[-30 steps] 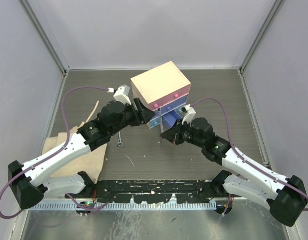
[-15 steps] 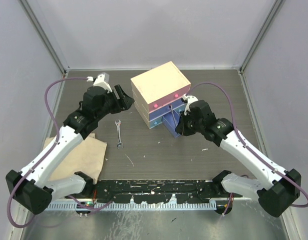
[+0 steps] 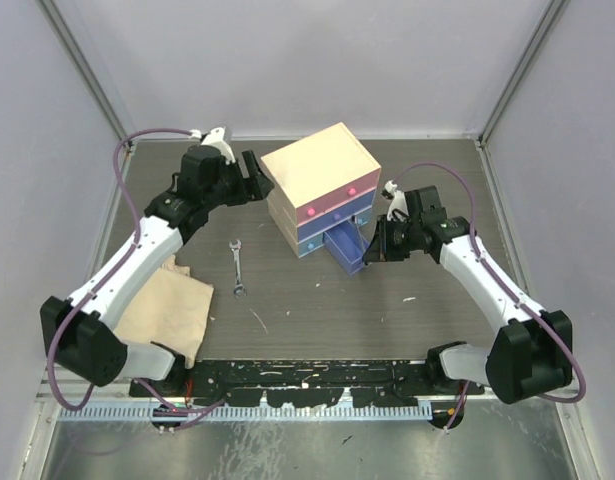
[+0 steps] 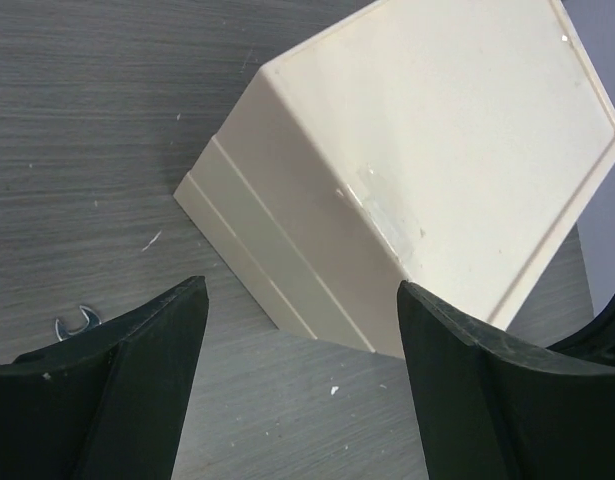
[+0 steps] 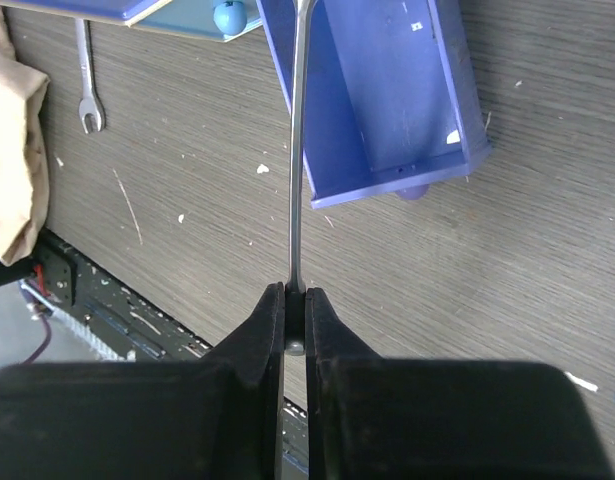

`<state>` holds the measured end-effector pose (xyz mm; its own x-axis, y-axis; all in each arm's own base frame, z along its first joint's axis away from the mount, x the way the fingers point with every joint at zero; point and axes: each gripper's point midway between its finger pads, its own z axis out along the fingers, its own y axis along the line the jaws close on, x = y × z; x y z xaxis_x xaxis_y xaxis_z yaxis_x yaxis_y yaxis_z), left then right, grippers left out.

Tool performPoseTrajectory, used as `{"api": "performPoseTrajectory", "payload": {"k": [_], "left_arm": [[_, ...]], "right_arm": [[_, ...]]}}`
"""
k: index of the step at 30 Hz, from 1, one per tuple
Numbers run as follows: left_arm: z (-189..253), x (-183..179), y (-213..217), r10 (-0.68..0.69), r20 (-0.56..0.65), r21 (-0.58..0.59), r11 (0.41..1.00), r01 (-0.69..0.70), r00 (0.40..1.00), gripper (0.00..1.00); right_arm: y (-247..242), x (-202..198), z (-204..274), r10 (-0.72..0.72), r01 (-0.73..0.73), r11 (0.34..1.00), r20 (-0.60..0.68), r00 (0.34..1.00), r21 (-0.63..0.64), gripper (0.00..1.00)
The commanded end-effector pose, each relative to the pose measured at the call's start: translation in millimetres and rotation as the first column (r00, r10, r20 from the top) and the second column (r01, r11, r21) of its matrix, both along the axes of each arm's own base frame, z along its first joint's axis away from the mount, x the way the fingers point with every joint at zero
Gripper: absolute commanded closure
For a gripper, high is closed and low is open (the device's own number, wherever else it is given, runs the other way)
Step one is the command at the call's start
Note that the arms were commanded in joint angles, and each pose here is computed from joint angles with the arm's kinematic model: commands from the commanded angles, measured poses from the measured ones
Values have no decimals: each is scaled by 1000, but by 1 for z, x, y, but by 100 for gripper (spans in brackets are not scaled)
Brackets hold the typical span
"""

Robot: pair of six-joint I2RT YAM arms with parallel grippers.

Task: Sort the tools into containers
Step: Place the wrench in the drawer.

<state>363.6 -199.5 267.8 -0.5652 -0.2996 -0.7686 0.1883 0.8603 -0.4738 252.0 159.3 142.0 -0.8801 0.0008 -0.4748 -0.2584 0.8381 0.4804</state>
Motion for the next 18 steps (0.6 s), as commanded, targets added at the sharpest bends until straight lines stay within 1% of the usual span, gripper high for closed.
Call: {"api": "performPoseTrajectory", "payload": {"k": [1,8,18], "left_arm": [[26,24,-9,-33,93,4,999,33,995,22],[26,45,-15,-16,105,4,1000,15,994,19],[22,55,-21,-10,88,-13,1000,11,996,17]], "right_arm": [[14,7,7,81,-82,986,18,997,142,100],[16,12,-6,94,-86,978,-32,995,188,100],[16,17,-25,82,-58,976,-107,991,211,100]]}}
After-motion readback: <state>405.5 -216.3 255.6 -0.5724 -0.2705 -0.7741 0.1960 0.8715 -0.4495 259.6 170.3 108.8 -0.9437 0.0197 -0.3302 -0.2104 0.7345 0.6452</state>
